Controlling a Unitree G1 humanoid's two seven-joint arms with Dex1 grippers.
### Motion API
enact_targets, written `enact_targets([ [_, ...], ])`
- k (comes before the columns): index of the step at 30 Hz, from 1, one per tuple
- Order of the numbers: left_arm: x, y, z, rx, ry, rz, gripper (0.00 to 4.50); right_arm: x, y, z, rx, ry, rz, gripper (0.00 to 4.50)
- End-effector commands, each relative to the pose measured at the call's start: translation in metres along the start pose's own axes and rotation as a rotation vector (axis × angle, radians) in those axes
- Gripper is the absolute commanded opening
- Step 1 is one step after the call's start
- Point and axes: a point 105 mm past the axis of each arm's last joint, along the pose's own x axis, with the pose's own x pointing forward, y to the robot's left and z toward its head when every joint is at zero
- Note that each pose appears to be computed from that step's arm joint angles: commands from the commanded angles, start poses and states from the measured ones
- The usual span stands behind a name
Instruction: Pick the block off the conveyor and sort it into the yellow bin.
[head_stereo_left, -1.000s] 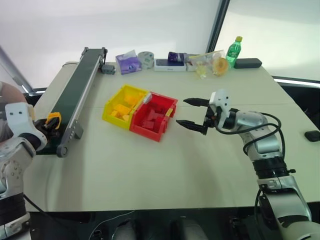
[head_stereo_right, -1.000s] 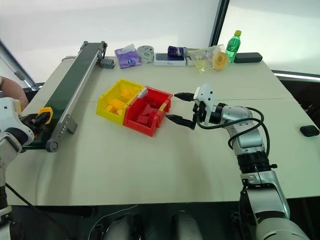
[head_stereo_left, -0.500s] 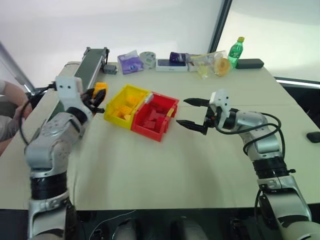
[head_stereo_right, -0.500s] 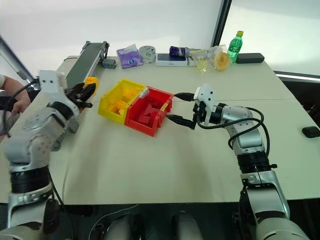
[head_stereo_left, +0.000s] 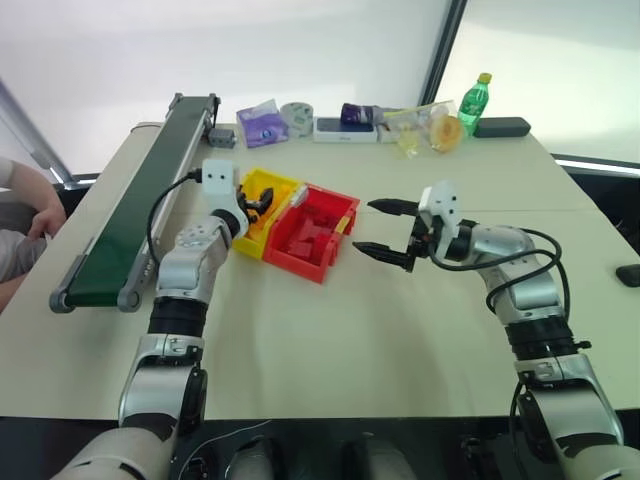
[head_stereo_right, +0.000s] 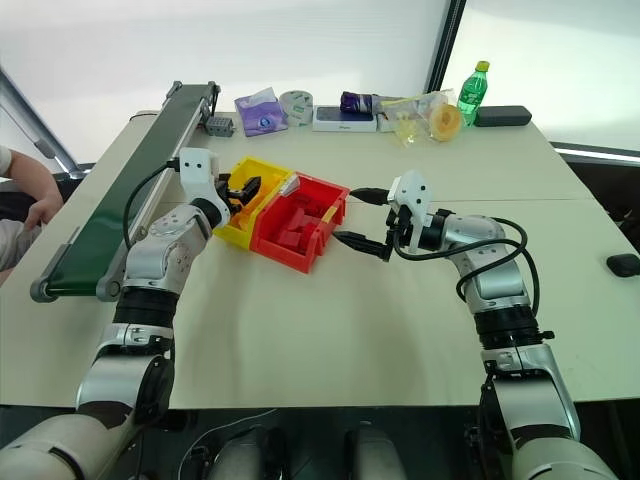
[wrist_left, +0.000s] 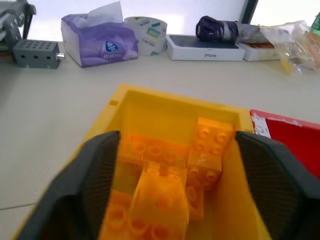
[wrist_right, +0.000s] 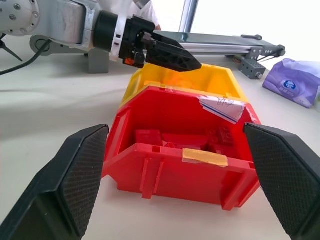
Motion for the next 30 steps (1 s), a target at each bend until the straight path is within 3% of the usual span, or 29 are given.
enact_targets([
  [1, -0.008, 0.003, 0.031, 0.055, -0.116, -0.003, 4.44, -0.003, -0.003, 0.014, -0.042, -0.041, -0.011, 4.50],
  [5, -0.029, 0.011, 0.044, 0.045, -0.170, -0.034, 4.44, -0.003, -0.002, 0.014, -0.043, -0.039, -0.008, 4.50],
  [13, -0.105, 0.033, 0.059, 0.091, -0.218, -0.130, 4.44, -0.004, -0.003, 0.015, -0.046, -0.031, -0.001, 4.50],
  [19, -0.156, 0.068, 0.042, 0.159, -0.096, -0.113, 4.44, -0.003, -0.005, 0.016, -0.046, -0.031, 0.002, 4.50],
  [23, -0.188, 0.094, 0.045, 0.172, -0.090, -0.063, 4.44, -0.003, -0.006, 0.016, -0.046, -0.029, 0.005, 4.50],
  [30, -0.209, 0.096, 0.035, 0.200, -0.029, -0.101, 4.44, -0.004, -0.006, 0.014, -0.044, -0.027, 0.006, 4.50],
])
